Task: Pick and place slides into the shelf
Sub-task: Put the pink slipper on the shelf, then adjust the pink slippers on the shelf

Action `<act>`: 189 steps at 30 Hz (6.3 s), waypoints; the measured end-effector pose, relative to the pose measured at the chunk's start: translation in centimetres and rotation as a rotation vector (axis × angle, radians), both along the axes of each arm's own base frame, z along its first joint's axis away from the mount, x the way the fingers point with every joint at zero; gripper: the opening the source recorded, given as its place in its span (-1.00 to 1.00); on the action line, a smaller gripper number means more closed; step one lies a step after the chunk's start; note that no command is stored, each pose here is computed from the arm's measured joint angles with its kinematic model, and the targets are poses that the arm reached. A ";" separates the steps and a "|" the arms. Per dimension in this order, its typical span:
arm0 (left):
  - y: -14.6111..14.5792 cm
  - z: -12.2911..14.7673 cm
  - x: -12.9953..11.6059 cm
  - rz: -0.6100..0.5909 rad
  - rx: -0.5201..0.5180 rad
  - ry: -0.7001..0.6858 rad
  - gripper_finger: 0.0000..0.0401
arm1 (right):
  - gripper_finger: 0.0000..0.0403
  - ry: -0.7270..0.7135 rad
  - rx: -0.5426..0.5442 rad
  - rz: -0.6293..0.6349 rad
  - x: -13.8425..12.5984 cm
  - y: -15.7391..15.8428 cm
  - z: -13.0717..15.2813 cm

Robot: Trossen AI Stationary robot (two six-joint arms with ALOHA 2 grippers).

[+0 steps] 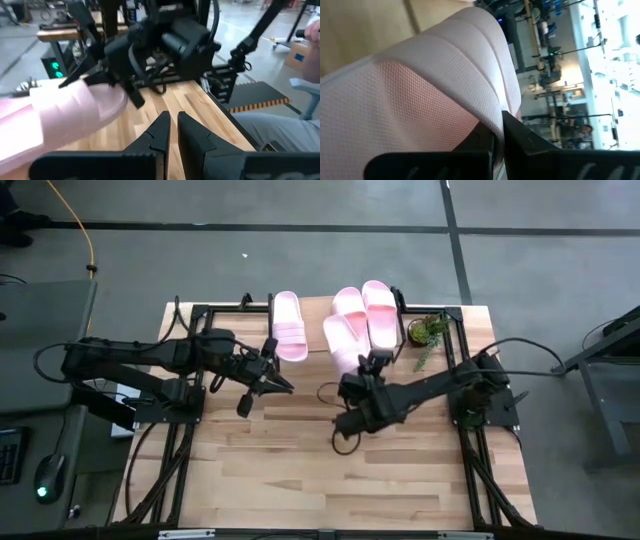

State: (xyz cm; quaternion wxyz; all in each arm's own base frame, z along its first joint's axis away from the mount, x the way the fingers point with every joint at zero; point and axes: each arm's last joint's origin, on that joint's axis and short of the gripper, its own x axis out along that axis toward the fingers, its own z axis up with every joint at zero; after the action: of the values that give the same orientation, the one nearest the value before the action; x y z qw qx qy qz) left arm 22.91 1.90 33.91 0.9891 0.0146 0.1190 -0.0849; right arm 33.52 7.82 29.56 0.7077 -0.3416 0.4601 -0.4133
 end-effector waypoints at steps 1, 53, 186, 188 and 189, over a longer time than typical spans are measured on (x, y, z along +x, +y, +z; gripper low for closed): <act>0.0 0.1 -0.1 0.004 0.004 -0.007 -0.88 | -1.00 0.002 -0.012 -0.005 0.2 -0.4 0.0; -0.1 0.6 -1.4 0.004 0.030 -0.006 -0.88 | -1.00 0.019 0.008 0.028 6.4 -10.7 1.1; -0.1 0.5 -1.4 0.005 0.021 0.001 -0.88 | 0.03 -0.115 0.510 0.029 2.0 -23.6 2.4; -0.1 0.5 -1.4 0.005 0.021 0.001 -0.88 | 0.03 -0.113 0.514 0.022 2.0 -23.9 2.2; -0.1 0.5 -1.4 0.006 0.021 0.001 -0.88 | 0.03 -0.112 0.517 0.022 2.1 -24.0 2.0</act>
State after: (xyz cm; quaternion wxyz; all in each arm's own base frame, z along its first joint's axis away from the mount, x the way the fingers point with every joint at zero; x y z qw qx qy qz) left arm 21.54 1.77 34.44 0.9891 0.0245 0.1204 -0.0809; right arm 35.60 -16.16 31.60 0.8002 -0.1310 0.5069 -0.2926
